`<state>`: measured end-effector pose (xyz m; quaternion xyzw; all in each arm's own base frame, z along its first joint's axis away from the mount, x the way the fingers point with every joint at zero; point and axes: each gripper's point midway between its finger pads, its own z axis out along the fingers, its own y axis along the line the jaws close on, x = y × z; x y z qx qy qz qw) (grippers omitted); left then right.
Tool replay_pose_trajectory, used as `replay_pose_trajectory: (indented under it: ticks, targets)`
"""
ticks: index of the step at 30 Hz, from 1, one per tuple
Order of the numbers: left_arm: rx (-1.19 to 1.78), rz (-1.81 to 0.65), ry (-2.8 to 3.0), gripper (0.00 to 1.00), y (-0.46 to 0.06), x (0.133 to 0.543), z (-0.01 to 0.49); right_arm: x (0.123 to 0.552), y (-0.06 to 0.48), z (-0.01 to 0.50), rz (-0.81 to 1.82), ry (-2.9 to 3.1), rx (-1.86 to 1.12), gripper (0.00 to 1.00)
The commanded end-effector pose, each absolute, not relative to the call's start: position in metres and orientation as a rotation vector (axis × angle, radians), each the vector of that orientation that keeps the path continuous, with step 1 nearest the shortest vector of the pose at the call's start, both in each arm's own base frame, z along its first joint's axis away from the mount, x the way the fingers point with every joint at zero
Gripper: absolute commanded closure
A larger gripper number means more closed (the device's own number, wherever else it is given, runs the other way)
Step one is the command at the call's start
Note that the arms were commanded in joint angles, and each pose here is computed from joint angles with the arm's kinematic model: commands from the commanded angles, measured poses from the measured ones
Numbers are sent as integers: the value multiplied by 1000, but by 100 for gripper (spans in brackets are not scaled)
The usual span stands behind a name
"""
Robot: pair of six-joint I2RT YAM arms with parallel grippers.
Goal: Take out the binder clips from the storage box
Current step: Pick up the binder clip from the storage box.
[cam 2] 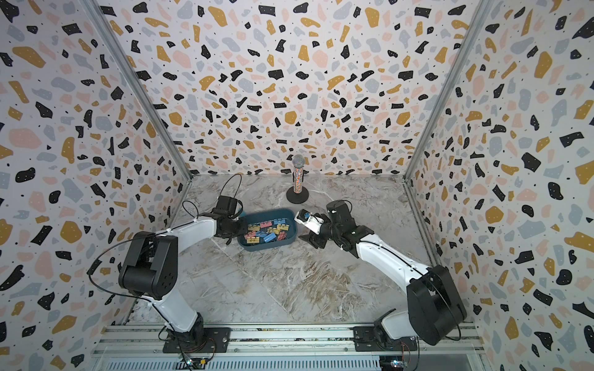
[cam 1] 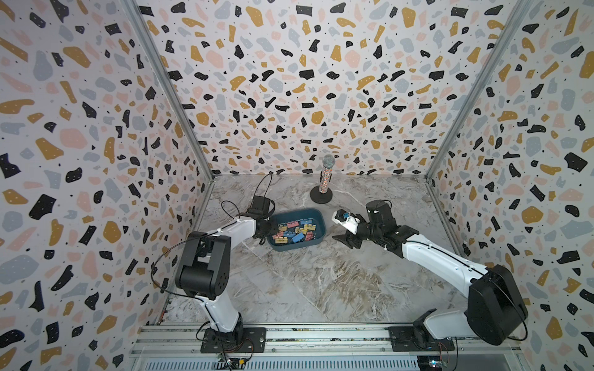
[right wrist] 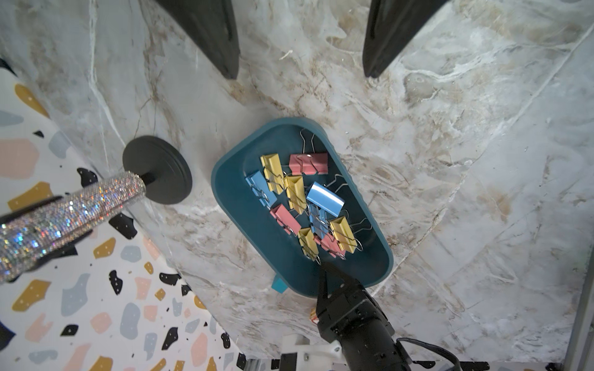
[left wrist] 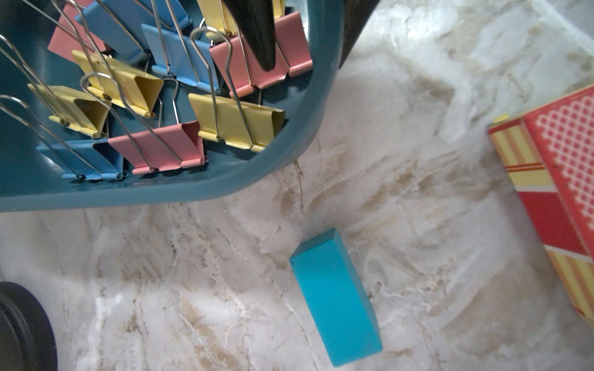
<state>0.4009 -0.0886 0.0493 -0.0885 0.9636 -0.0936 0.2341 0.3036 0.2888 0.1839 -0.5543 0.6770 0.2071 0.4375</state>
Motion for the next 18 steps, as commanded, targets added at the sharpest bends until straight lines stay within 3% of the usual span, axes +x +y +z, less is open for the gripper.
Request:
replay_pose_trajectory:
  ticks: [1,18]
  targets:
    - [-222,-277,2588,69,-92,410,64,307,311,189,470,1616,-1475,39]
    - [-252,-310,2594,67,-91,412,62,320,373,167,465,1520,-1681,48]
